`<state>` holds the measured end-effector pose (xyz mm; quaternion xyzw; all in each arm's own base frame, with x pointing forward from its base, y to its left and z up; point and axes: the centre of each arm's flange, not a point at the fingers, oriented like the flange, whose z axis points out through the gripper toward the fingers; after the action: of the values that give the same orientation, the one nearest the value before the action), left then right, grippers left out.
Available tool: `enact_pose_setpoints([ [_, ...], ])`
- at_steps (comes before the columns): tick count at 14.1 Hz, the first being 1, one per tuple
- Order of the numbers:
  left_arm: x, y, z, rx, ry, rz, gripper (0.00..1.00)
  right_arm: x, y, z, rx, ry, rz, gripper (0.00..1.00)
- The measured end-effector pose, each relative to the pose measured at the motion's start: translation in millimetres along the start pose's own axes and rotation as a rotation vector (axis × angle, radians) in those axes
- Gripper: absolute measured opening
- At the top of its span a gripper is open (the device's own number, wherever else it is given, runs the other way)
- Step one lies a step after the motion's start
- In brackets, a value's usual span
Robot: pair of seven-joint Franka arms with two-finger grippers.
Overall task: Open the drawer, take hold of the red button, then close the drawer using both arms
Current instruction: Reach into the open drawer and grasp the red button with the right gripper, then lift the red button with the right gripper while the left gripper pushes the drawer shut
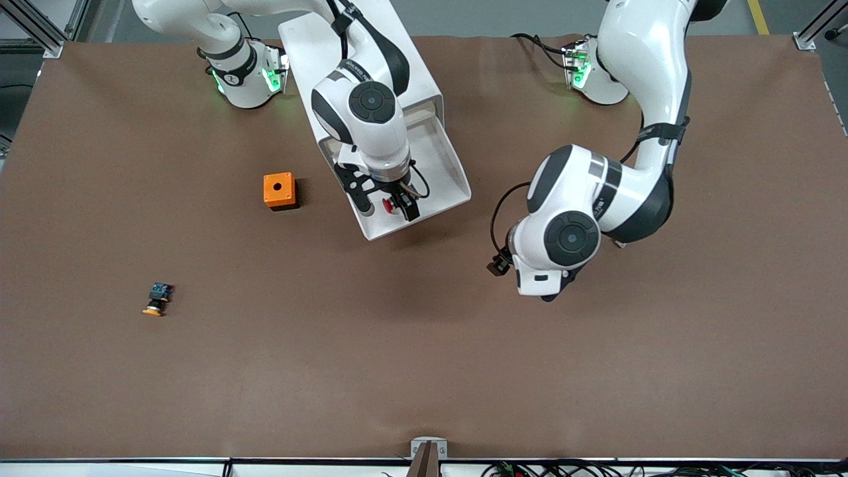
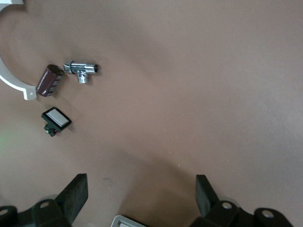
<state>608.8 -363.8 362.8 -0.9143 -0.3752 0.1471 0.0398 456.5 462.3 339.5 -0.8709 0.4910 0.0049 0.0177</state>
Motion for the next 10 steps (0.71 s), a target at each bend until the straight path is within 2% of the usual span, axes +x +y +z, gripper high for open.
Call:
enact_pose_setpoints([
  [1,-5,4,5,-0.012,-0.001,0.015,1.0,-2,1,2,-0.002,0.001,0.0,1.0],
  [2,-9,8,13,-0.027,-0.002,0.025,1.0,-5,1,3,-0.005,0.001,-0.003,0.94],
  [4,-19,16,29,-0.054,-0.006,0.032,1.0,-11,3,6,-0.008,0.001,-0.009,0.71],
  [5,-24,18,35,-0.063,-0.01,0.026,1.0,-12,3,6,-0.009,0.001,-0.01,0.64],
  [6,-30,21,42,-0.069,-0.015,0.023,1.0,-14,3,6,-0.009,0.001,-0.012,0.63],
  [7,-37,23,48,-0.083,-0.017,0.023,1.0,-16,3,6,-0.008,0.0,-0.015,0.55],
  [8,-43,24,54,-0.102,-0.018,0.024,1.0,-18,4,5,-0.006,0.0,-0.018,0.42],
  [10,-56,20,66,-0.14,-0.015,0.031,1.0,-20,2,2,0.0,-0.002,-0.021,0.41],
])
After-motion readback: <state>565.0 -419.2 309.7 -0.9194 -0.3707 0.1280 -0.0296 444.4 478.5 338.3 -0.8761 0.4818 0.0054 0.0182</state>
